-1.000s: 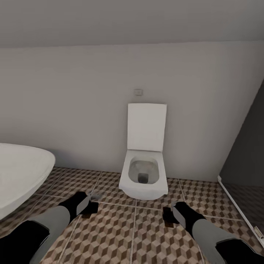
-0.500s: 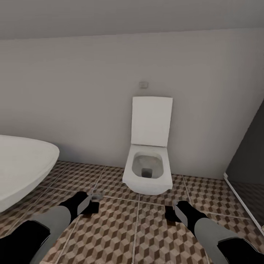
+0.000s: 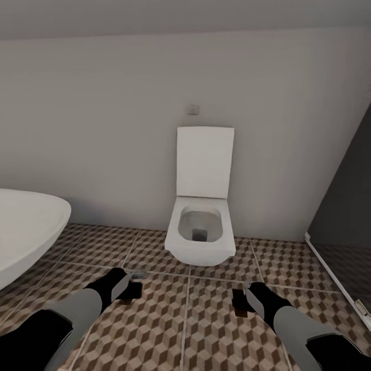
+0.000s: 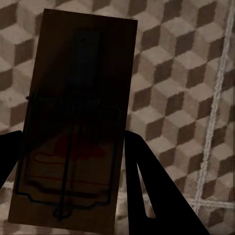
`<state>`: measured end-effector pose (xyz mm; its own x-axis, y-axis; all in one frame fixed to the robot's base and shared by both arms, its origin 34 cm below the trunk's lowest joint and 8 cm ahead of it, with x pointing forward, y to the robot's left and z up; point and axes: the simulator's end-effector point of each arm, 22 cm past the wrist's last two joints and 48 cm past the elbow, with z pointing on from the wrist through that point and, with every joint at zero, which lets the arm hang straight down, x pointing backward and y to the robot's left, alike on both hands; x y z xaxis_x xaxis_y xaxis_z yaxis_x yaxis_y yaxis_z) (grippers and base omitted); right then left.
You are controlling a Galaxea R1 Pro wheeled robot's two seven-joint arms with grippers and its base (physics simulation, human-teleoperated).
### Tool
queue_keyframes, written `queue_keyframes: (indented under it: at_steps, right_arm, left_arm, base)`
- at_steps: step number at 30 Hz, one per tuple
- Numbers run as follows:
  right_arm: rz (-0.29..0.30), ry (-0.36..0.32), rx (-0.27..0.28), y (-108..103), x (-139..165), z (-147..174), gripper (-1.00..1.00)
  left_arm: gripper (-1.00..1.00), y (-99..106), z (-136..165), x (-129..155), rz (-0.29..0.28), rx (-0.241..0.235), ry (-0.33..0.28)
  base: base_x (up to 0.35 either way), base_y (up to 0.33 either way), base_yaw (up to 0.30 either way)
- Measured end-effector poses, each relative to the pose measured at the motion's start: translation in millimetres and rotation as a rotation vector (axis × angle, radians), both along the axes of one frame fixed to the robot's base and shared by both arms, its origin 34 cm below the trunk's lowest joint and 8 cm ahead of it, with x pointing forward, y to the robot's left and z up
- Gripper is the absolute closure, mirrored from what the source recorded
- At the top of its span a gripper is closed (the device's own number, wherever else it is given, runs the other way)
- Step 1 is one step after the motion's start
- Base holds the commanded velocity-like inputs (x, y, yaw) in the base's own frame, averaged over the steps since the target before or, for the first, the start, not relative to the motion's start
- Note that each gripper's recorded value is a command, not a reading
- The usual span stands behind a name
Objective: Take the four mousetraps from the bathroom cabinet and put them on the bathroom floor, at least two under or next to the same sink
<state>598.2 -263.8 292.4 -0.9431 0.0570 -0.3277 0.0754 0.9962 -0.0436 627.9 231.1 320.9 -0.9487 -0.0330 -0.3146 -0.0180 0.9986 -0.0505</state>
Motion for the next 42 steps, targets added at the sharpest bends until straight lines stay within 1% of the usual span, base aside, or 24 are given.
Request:
queue_keyframes:
  at_steps: [3, 8, 15, 19, 21, 23, 26, 31, 38, 42]
  right_arm:
    - [-0.001, 0.009, 0.001, 0.4, -1.9, -6.4, 1.0]
    - [0.0, 0.027, 0.003, 1.4, -6.1, -17.3, 1.0]
    - [0.007, 0.057, 0.01, 4.5, -12.7, -32.4, 1.0]
    - [0.007, 0.076, 0.01, 4.6, -17.2, -41.0, 1.0]
    - [0.007, 0.074, 0.009, 4.0, -12.2, -40.7, 1.0]
    - [0.007, 0.06, 0.007, 3.4, 2.7, -34.0, 1.0]
    - [0.009, 0.067, 0.006, 3.4, 14.4, -29.1, 1.0]
    - [0.012, 0.104, 0.008, 4.7, 13.1, -35.2, 1.0]
    - [0.011, 0.124, 0.01, 4.8, 11.1, -47.6, 1.0]
    - [0.012, 0.137, 0.01, 4.8, 8.4, -55.8, 1.0]
  left_arm:
    - [1.0, -13.2, 6.0, 11.8, -0.013, -0.013, -0.007]
    - [1.0, -17.9, 2.9, 18.1, -0.019, -0.016, -0.002]
    - [1.0, -13.0, -12.0, 14.9, -0.012, -0.014, 0.027]
    - [1.0, -10.1, -7.3, 25.3, -0.01, -0.011, 0.044]
    - [1.0, -9.1, 0.8, 34.8, -0.011, -0.011, 0.055]
    - [1.0, -8.7, 2.7, 38.7, -0.013, -0.01, 0.067]
    - [1.0, -8.8, -1.6, 38.8, -0.013, -0.011, 0.082]
    - [1.0, -8.7, -10.4, 38.9, -0.013, -0.011, 0.098]
    - [1.0, -12.4, -26.5, 35.4, -0.016, -0.016, 0.12]
    - [1.0, -16.6, -35.2, 37.1, -0.018, -0.02, 0.111]
  base:
    - [0.0, 0.0, -0.007]
    - [0.0, 0.0, -0.085]
    - [0.0, 0.0, -0.073]
    - [0.0, 0.0, -0.01]
    - [0.0, 0.0, -0.003]
    - [0.0, 0.0, -0.001]
    - [0.0, 0.0, 0.0]
    - [0.0, 0.0, 0.0]
    - [0.0, 0.0, 0.0]
    - [0.0, 0.0, 0.0]
